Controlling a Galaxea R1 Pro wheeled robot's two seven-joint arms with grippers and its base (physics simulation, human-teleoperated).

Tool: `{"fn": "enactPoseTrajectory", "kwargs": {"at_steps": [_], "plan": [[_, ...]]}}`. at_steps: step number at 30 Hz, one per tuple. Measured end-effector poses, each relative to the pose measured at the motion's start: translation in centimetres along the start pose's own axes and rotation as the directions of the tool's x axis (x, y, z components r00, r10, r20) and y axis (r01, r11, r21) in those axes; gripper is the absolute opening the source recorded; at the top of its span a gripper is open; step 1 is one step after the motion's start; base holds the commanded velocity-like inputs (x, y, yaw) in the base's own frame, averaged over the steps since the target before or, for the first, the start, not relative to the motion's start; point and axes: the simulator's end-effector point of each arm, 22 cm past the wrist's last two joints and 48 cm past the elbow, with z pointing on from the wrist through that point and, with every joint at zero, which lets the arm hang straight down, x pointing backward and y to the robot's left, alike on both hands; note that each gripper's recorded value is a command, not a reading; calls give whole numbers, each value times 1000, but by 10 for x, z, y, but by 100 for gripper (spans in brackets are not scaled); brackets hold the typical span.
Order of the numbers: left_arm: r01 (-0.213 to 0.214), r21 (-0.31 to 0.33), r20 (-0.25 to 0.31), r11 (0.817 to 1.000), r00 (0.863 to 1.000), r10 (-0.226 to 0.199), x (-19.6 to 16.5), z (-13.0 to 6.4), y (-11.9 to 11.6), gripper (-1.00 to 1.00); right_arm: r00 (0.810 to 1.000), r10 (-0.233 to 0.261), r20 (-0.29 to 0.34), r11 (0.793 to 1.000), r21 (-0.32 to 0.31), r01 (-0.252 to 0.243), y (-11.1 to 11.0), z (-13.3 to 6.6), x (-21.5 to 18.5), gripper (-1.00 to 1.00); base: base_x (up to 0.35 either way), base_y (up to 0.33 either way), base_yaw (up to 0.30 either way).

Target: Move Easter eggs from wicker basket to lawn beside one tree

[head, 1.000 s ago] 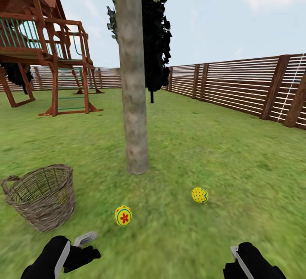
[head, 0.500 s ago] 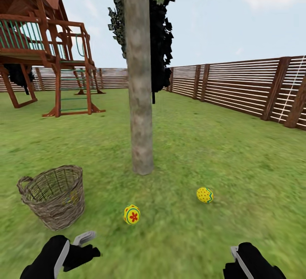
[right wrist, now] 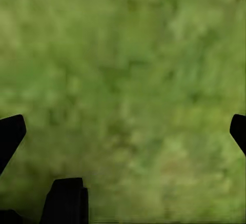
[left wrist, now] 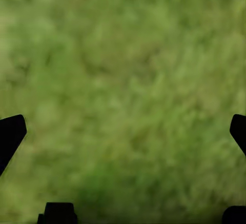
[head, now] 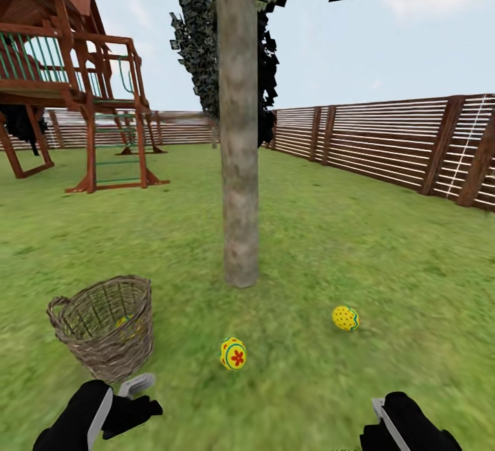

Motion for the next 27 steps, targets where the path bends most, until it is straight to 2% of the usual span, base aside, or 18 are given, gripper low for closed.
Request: {"fn": "enactPoseTrajectory", "kwargs": {"at_steps": [7, 27], "plan": [[-2, -3, 0, 1000, 1000, 2, -7, -14, -5, 100, 1000, -8, 2, 1000, 1, 8, 0, -15, -7, 100, 0, 346, -233], [-8, -8, 14, 1000, 1000, 8, -27, -51, -17, 100, 1000, -11, 2, 1000, 4, 11, -4, -55, -22, 100, 0, 346, -6]]}}
